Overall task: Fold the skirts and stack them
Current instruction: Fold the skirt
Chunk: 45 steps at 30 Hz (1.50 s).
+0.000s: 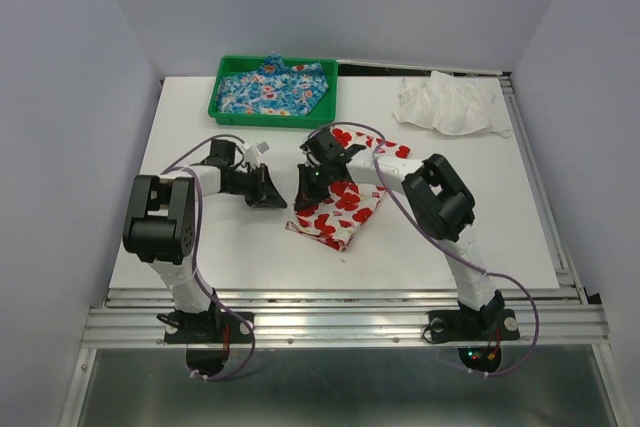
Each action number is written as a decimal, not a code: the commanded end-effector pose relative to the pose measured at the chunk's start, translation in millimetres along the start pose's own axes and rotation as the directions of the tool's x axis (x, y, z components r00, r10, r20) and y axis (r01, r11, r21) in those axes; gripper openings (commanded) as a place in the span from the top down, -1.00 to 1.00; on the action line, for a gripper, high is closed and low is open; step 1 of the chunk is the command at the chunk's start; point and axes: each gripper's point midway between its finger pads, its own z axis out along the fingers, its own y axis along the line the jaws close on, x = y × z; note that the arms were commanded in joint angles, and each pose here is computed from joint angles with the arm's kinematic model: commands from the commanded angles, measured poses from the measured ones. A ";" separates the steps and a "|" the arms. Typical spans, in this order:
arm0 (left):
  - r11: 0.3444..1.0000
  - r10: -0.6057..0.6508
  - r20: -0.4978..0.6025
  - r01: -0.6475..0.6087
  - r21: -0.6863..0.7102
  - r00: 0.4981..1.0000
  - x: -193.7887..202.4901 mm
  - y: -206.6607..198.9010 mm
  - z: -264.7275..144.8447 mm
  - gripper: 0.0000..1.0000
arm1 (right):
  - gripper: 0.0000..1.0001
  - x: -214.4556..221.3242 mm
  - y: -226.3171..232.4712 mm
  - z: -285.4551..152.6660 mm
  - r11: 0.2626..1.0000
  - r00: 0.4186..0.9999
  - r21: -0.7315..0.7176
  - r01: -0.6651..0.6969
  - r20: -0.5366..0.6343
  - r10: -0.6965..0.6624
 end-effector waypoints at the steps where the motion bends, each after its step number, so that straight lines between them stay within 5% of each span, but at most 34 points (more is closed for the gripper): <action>1: 0.987 0.152 0.051 -0.155 0.054 0.987 -13.1 -31.3 -15.6 0.98 | 0.99 32.9 -45.7 28.9 0.990 0.997 0.139 0.013 -0.076 -0.003; 10: 0.982 0.140 -0.042 -0.133 0.136 0.989 11.7 -40.9 6.4 1.00 | 0.99 31.0 -46.6 31.6 0.990 0.997 0.140 0.021 -0.076 -0.011; 22: 0.996 -0.060 -0.117 0.052 -0.067 0.991 39.4 24.4 31.9 1.00 | 0.99 10.6 -36.3 24.6 0.987 0.997 0.137 0.080 -0.022 -0.078; 25: 0.992 -0.102 -0.130 0.091 -0.082 0.986 45.3 35.6 34.1 1.00 | 0.67 -23.4 -28.9 5.5 0.989 0.993 0.093 0.111 0.033 -0.115; 29: 0.992 -0.110 -0.129 0.100 -0.083 0.986 45.7 37.5 35.3 1.00 | -0.28 -80.4 -29.1 -40.0 0.991 0.980 0.055 0.120 0.151 -0.127; 30: 0.991 -0.111 -0.129 0.101 -0.083 0.985 45.7 37.7 35.4 1.00 | -0.74 -96.7 -38.9 -55.4 0.993 0.977 0.049 0.107 0.182 -0.114; 32: 0.992 -0.114 -0.133 0.105 -0.075 0.985 45.9 37.4 36.5 1.00 | -1.00 -113.9 -43.8 -83.6 0.993 0.971 0.015 0.114 0.208 -0.114; 45: 0.993 -0.116 -0.130 0.114 -0.020 0.985 46.9 27.7 36.6 1.00 | -0.90 -54.9 -140.9 -102.6 0.996 1.000 -0.083 0.013 0.029 -0.010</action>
